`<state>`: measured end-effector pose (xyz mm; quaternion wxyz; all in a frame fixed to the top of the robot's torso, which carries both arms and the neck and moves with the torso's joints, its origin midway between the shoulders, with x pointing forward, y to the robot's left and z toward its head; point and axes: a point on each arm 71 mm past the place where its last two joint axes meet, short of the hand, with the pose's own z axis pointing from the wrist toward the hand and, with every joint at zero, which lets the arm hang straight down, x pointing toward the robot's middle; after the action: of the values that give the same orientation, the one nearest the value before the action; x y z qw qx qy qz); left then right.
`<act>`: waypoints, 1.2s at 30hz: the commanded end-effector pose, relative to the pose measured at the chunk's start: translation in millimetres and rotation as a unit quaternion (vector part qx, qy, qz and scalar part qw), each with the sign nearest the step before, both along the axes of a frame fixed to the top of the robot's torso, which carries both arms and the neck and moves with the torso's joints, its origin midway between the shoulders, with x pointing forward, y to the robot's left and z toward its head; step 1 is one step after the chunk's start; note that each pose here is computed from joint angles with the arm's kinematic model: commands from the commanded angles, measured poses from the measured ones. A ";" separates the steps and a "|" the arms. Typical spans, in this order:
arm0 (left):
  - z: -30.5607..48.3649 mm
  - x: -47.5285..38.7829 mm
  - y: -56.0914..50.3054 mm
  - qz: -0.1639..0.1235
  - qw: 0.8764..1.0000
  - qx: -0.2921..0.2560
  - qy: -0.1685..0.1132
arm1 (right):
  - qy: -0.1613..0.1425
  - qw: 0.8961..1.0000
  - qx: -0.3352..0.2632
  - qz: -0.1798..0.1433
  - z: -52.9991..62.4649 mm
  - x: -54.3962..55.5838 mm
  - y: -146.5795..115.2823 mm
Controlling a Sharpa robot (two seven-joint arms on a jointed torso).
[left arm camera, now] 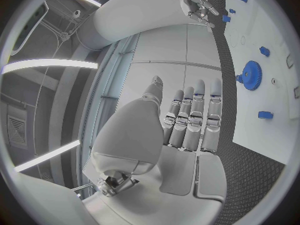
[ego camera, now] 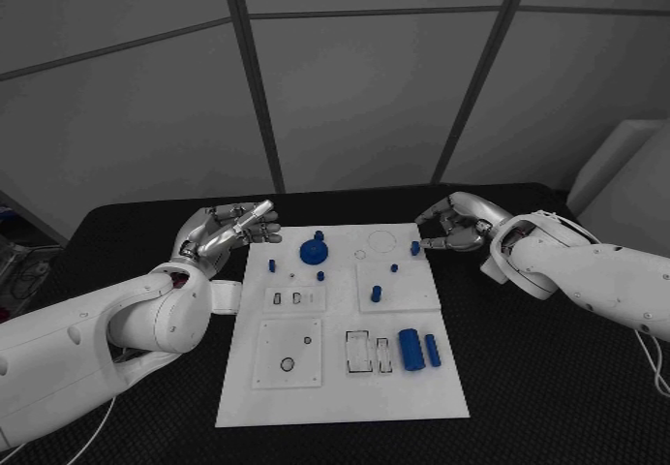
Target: Assemble the parts on the task board
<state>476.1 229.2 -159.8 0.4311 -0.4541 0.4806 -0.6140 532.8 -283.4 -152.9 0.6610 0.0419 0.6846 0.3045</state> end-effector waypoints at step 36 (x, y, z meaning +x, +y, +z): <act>1.2 0.8 -0.3 -0.003 1.000 0.000 -0.007 | 0.046 0.999 -0.021 -0.002 -25.4 2.2 10.9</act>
<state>477.0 230.2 -160.5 0.4324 -0.4548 0.4803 -0.6128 534.8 -272.8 -178.2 0.6310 0.0462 0.7173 0.2918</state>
